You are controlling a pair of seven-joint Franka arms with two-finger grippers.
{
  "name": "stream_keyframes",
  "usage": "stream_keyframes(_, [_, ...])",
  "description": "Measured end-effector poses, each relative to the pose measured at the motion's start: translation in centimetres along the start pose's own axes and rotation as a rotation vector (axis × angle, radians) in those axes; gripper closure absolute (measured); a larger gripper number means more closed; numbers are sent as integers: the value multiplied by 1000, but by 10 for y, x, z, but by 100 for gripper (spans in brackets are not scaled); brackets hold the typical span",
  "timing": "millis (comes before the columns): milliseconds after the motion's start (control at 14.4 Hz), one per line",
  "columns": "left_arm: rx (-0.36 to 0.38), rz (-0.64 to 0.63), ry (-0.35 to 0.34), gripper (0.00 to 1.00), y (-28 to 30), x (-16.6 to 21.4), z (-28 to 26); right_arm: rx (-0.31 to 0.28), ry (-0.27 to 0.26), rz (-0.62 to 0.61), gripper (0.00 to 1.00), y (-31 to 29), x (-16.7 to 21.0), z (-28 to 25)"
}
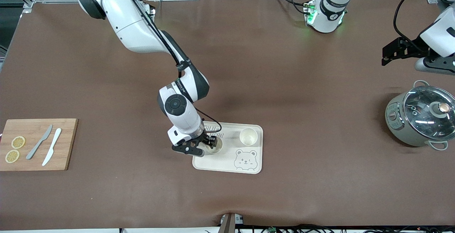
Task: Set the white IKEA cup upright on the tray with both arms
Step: 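Lower the cup upright onto the tray beside the other cup, then open the right gripper and withdraw it from the tray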
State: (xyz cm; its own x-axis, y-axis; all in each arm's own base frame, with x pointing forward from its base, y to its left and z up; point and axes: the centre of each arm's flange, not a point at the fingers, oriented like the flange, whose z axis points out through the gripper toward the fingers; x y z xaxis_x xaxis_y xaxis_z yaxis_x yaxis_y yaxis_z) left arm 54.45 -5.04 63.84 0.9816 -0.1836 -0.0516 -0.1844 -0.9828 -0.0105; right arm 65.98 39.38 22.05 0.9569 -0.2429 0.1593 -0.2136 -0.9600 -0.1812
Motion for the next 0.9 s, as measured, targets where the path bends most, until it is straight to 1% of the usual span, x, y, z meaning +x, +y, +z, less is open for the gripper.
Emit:
stream_keyframes(69, [0,-2,0,0,0,0,0,-1,2,-2,7,0,0,0])
stream_keyframes(139, [0,-8,0,0,0,0,0,-2,5,-3,1,0,1,0])
stream_keyframes(486, [0,-30,0,0,-3,0,0,-9,13,-1,0,2,7,-7])
stream_keyframes(694, [-1,-37,0,0,-6,-1,0,-37,-12,0,0,3,10,-21])
stream_keyframes(902, [0,-39,1,0,-7,-1,0,-68,-45,1,0,-2,15,-58])
